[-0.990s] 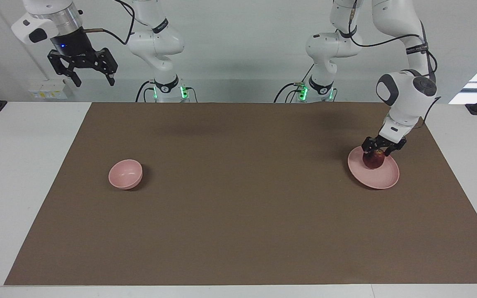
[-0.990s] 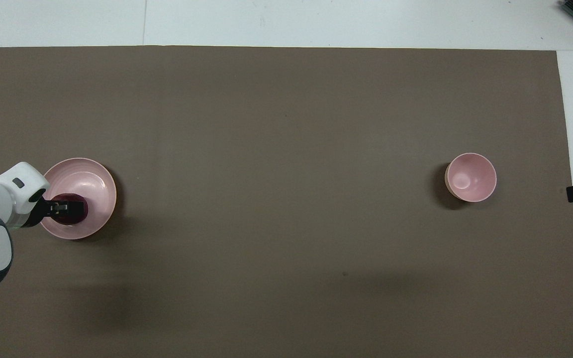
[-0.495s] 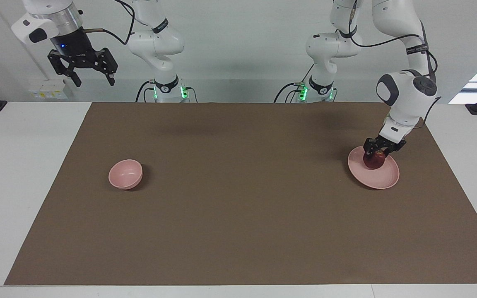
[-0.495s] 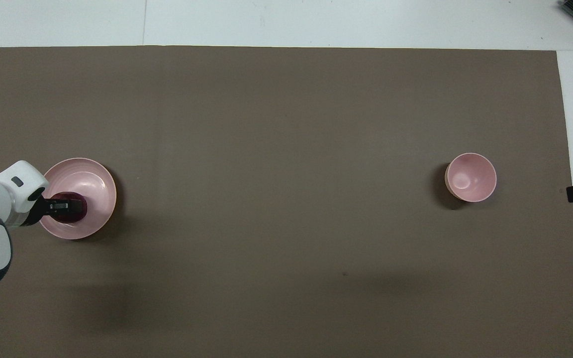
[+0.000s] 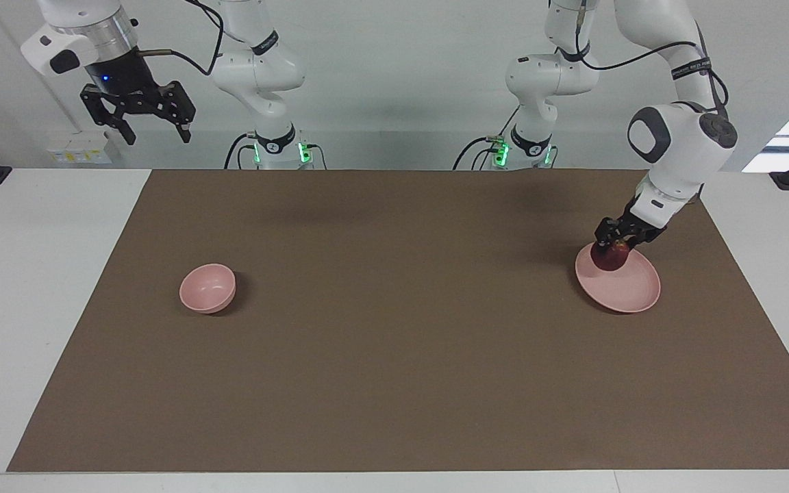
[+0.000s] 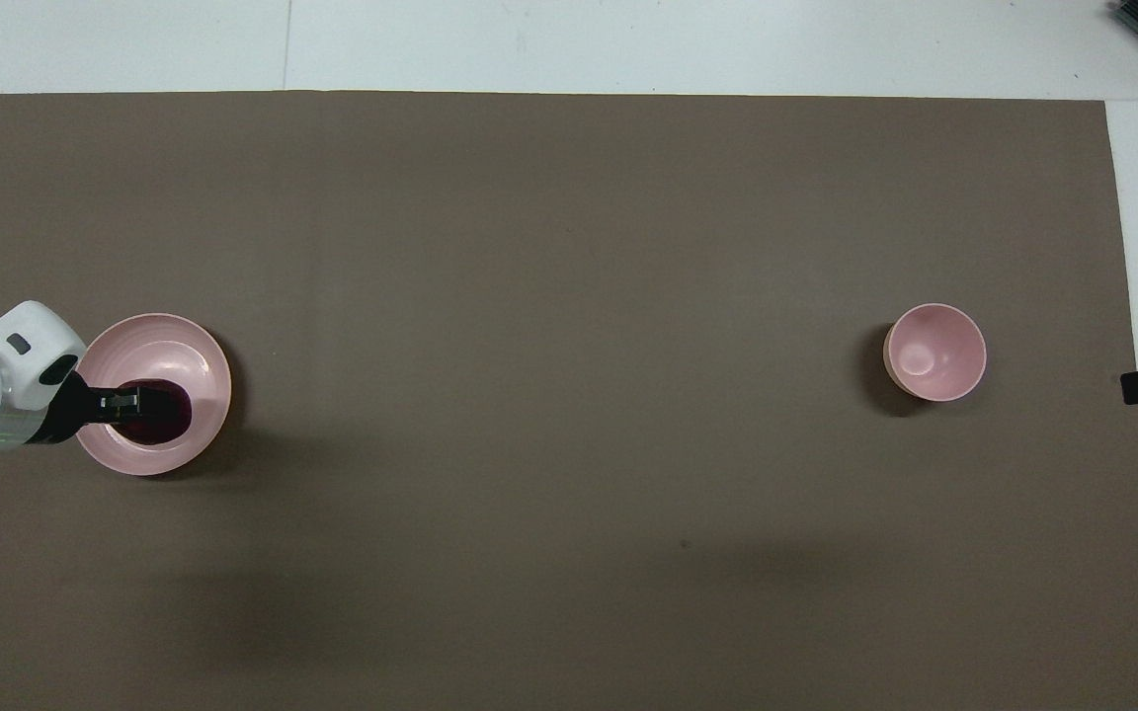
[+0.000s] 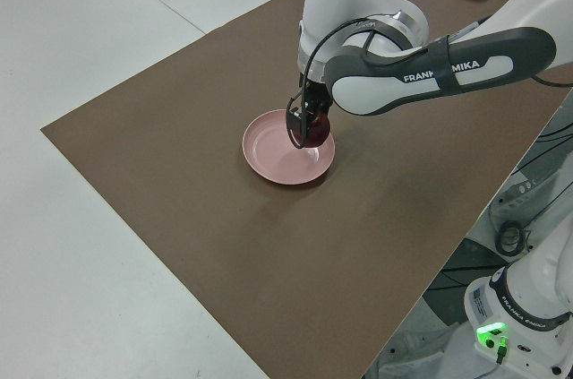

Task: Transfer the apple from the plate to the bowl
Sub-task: 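Close the left gripper on the dark red apple, then lift the apple with the left gripper while the right gripper approaches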

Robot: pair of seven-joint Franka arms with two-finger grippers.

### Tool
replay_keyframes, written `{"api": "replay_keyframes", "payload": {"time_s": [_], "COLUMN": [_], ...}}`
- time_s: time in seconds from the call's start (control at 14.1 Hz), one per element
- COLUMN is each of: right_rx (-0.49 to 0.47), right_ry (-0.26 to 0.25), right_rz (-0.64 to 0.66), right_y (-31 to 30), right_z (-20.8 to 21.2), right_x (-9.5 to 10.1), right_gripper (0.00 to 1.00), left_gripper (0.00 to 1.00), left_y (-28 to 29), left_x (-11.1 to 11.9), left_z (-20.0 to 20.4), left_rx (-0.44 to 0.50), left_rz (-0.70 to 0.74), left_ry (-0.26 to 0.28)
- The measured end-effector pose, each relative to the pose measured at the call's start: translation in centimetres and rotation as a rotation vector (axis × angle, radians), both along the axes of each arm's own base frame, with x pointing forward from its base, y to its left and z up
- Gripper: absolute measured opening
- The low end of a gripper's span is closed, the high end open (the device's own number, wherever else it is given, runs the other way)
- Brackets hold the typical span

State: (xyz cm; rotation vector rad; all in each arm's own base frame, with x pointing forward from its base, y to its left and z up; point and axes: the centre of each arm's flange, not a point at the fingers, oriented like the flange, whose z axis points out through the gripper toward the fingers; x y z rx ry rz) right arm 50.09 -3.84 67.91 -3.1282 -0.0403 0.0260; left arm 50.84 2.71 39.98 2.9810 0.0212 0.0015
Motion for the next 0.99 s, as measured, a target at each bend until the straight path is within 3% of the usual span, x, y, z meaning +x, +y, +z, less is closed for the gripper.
{"api": "replay_keyframes", "payload": {"time_s": [0.28, 0.49, 0.99], "right_rx": [0.017, 0.089, 0.279], "right_ry": [0.028, 0.051, 0.104], "right_rz": [0.006, 0.001, -0.302], "right_y": [0.4, 1.5, 7.8], "right_z": [-1.3, -2.7, -6.7], "right_x": [-0.1, -0.1, 1.0], "right_gripper": [1.0, 1.0, 1.0], "left_gripper": [0.7, 0.7, 0.7], "left_y": [-5.4, -9.0, -20.8], "left_x": [-0.1, -0.6, -2.4], "left_z": [2.6, 3.0, 4.6], "left_rx": [-0.133, -0.219, -0.468], "left_rz": [-0.029, -0.042, 0.03], "left_ry": [0.026, 0.042, 0.068]}}
